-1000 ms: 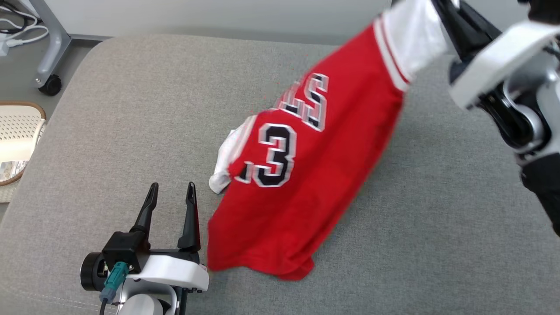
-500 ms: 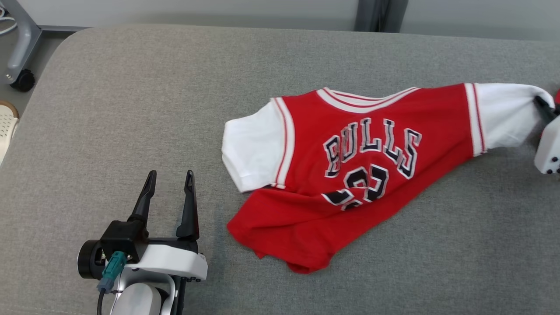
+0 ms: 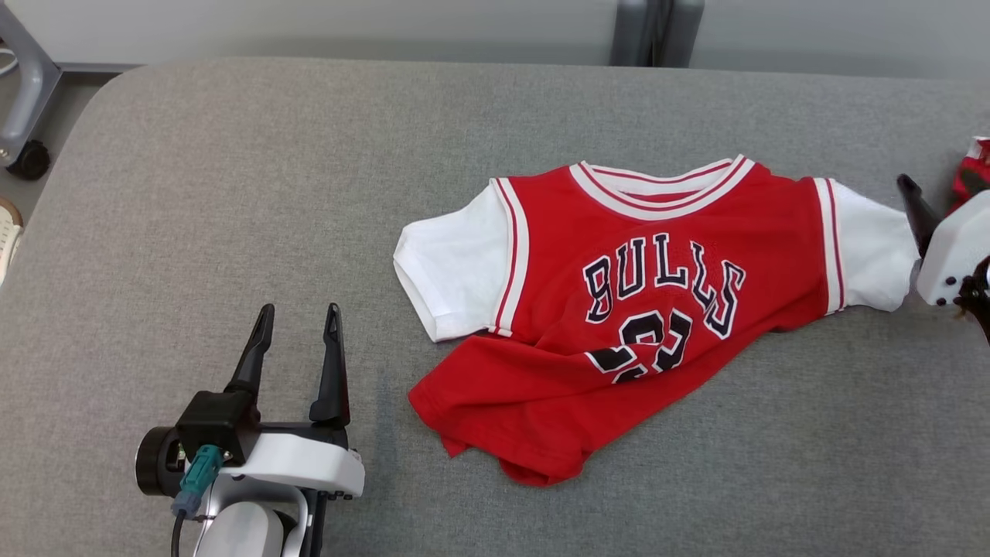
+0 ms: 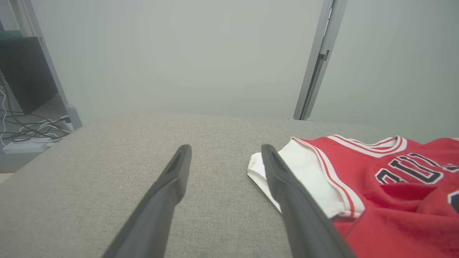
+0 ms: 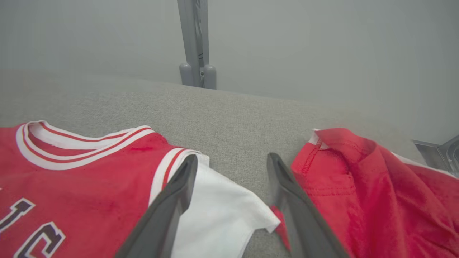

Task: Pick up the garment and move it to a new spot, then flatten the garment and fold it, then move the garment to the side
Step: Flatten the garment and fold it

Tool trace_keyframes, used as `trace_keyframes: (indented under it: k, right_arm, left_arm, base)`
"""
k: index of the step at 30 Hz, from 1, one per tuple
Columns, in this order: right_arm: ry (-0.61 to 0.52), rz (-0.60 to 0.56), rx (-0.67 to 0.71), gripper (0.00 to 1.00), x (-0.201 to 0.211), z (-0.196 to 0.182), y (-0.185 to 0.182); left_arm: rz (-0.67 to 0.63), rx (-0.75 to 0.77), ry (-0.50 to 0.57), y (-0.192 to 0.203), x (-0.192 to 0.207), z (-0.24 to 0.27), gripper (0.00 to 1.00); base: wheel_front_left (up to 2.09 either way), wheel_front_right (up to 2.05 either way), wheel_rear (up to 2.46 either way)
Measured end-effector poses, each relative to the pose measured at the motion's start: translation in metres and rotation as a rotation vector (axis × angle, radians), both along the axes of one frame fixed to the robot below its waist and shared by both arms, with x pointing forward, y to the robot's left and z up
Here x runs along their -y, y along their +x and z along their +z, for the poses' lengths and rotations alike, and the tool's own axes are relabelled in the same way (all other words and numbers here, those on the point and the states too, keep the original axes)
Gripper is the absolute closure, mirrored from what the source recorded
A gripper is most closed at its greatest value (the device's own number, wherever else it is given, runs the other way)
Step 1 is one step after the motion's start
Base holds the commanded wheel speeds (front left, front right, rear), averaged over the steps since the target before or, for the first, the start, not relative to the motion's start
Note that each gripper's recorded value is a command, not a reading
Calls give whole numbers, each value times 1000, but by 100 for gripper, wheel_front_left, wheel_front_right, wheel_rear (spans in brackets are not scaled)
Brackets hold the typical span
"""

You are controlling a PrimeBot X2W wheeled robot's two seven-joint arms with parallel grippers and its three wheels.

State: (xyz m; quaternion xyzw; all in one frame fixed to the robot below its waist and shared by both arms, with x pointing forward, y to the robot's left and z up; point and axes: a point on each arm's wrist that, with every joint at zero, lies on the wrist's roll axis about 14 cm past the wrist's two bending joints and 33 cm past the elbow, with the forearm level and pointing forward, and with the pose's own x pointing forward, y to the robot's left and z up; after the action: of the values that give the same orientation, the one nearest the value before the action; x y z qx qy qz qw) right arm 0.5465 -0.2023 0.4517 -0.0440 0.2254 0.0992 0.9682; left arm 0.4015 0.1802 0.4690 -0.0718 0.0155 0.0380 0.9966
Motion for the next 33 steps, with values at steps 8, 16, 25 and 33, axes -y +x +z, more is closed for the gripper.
trace_keyframes:
  k: [8,16,25,33]
  right_arm:
    - [62,86,254,0,-32,73,6]
    - [229,127,506,0,-51,125,-22]
    - [375,64,457,0,-64,70,-85]
    - [360,24,444,0,-63,59,-100]
  left_arm:
    - [-13,37,0,-7,4,13,0]
    - [-27,55,-4,-13,9,20,0]
    - [-57,27,-11,-17,17,10,0]
    - [-81,0,-23,-6,25,0,0]
  base:
    - [0,0,0]
    - [0,0,0]
    - [0,0,0]
    - [0,0,0]
